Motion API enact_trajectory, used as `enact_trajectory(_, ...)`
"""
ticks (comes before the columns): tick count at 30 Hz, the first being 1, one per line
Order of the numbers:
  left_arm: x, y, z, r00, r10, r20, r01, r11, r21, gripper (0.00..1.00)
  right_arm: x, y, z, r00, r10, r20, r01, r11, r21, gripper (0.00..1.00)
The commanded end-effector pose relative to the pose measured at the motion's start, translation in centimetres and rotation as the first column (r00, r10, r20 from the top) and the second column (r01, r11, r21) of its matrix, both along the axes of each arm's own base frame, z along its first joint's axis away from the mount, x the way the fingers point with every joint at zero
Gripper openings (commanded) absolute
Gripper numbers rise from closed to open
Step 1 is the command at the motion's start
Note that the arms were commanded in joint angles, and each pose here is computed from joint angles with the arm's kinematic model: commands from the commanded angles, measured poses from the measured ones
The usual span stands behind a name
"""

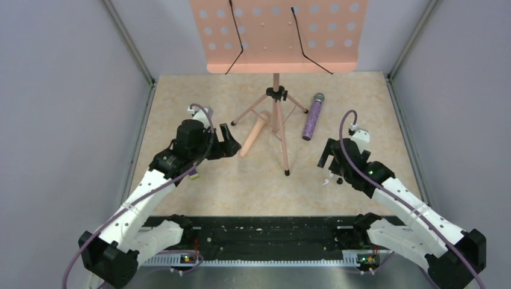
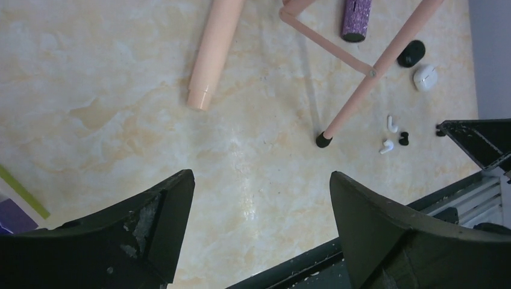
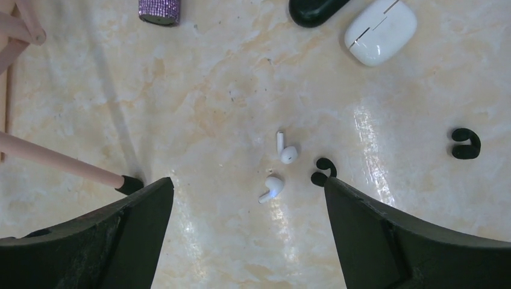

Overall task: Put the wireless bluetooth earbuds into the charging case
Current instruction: Pick up the charging case from the corner of the board.

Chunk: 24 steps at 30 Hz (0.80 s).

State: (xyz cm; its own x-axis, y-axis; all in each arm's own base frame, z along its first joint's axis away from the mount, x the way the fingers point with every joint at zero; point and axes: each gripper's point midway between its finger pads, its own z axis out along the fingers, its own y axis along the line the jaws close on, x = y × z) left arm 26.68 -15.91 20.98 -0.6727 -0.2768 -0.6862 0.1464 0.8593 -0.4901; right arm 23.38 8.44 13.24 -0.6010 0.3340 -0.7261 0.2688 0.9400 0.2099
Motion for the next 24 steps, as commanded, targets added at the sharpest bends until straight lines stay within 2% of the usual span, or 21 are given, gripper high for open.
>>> enact_trajectory(1,-0.4,-1.0,-1.5,1.0,-0.009,-0.008,0.009,0.995,0.101,0.88,0.4,0.4,0.1,0.999,0.041,-0.005,-0.041,0.999,-0.005,0.92)
enact_trajectory(5,-2.2,-3.5,-2.2,0.998,-0.057,-0.004,0.057,0.995,0.085,0.89,1.4,-2.6,-0.2,0.999,-0.045,-0.023,0.046,0.999,0.028,0.79)
enact_trajectory(6,-2.4,-3.9,-2.1,0.999,-0.054,-0.005,0.054,0.997,0.059,0.89,1.8,-3.5,-0.4,0.997,-0.07,-0.024,0.071,0.996,0.059,0.73)
enact_trajectory(8,-2.8,-5.0,-1.5,0.998,-0.07,0.007,0.07,0.997,0.018,0.91,2.7,-4.9,-0.8,0.993,-0.115,-0.029,0.117,0.986,0.117,0.52)
enact_trajectory(9,-3.0,-5.5,-1.3,0.996,-0.086,0.017,0.086,0.996,0.01,0.91,3.1,-5.6,-1.1,0.99,-0.136,-0.037,0.139,0.981,0.137,0.48)
enact_trajectory(17,-3.5,-6.8,-2.0,0.986,-0.15,0.072,0.143,0.985,0.093,0.91,6.0,-7.8,-3.1,0.976,-0.186,-0.117,0.202,0.969,0.143,0.46)
enact_trajectory(24,-3.2,-6.7,-1.9,0.982,-0.129,0.135,0.121,0.99,0.067,0.91,7.1,-10.3,-4.5,0.954,-0.256,-0.155,0.274,0.955,0.11,0.52)
